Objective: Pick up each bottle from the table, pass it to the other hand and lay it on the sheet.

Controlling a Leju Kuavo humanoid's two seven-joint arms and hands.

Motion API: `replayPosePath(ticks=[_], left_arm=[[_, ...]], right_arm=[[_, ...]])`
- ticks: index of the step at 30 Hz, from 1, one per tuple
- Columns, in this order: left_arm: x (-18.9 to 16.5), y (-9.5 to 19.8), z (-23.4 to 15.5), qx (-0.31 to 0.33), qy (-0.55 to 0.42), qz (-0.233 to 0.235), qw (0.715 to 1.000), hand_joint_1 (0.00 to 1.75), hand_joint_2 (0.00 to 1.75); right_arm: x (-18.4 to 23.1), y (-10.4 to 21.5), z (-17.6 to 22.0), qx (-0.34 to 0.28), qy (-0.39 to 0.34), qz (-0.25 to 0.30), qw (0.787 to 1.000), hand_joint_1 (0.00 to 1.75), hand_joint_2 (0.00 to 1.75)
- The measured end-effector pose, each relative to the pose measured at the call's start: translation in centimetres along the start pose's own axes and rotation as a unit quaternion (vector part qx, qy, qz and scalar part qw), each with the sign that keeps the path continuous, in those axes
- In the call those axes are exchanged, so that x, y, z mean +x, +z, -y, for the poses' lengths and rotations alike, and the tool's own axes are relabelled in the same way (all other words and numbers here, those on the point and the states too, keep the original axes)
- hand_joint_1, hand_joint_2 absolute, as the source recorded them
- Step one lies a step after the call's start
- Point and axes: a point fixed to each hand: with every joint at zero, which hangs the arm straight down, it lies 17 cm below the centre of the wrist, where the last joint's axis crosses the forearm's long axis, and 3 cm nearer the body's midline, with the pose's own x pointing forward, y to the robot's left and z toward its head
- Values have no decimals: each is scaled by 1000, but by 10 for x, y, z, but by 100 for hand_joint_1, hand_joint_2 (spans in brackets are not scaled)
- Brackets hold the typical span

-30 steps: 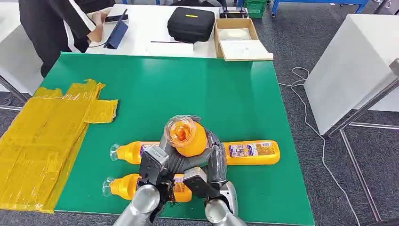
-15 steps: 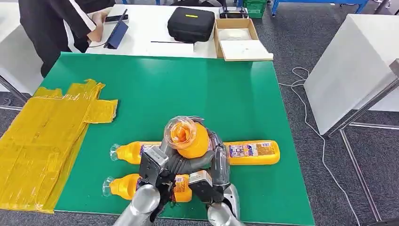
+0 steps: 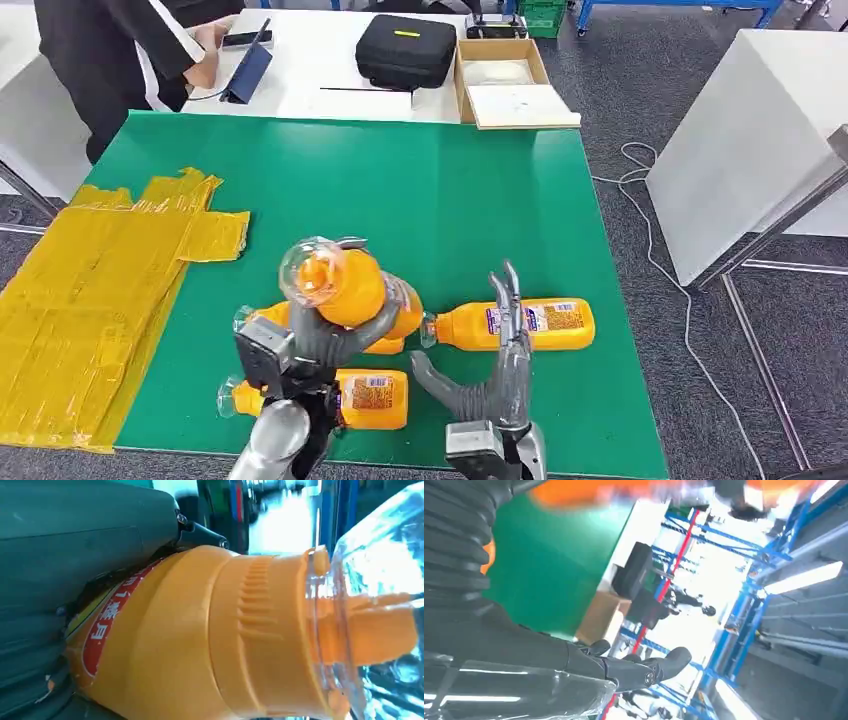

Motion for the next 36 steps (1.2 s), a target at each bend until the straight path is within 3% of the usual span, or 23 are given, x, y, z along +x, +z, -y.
replayPosePath(ticks=[5,17,21,25,31,36], left_arm=[[12,23,-59,72,-136,30,988,175,175],[18,48,-106,120,-352,55,927,175,175],[20,53,-101,74,-487,102,864,175,175],[13,54,-121,46,-582,100,806,175,175],[29,43,-150,2,-721,120,683,175,175],[38,39,-176,16,-762,98,640,175,175]], right_arm=[[15,8,26,-6,42,15,999,0,175],[-2,16,71,-46,49,-2,998,0,175],[-7,18,77,-49,50,-6,998,0,175],[-13,20,84,-55,49,-11,997,0,175],[-18,20,89,-56,56,-13,997,0,175],[-20,20,90,-56,58,-15,997,0,175]])
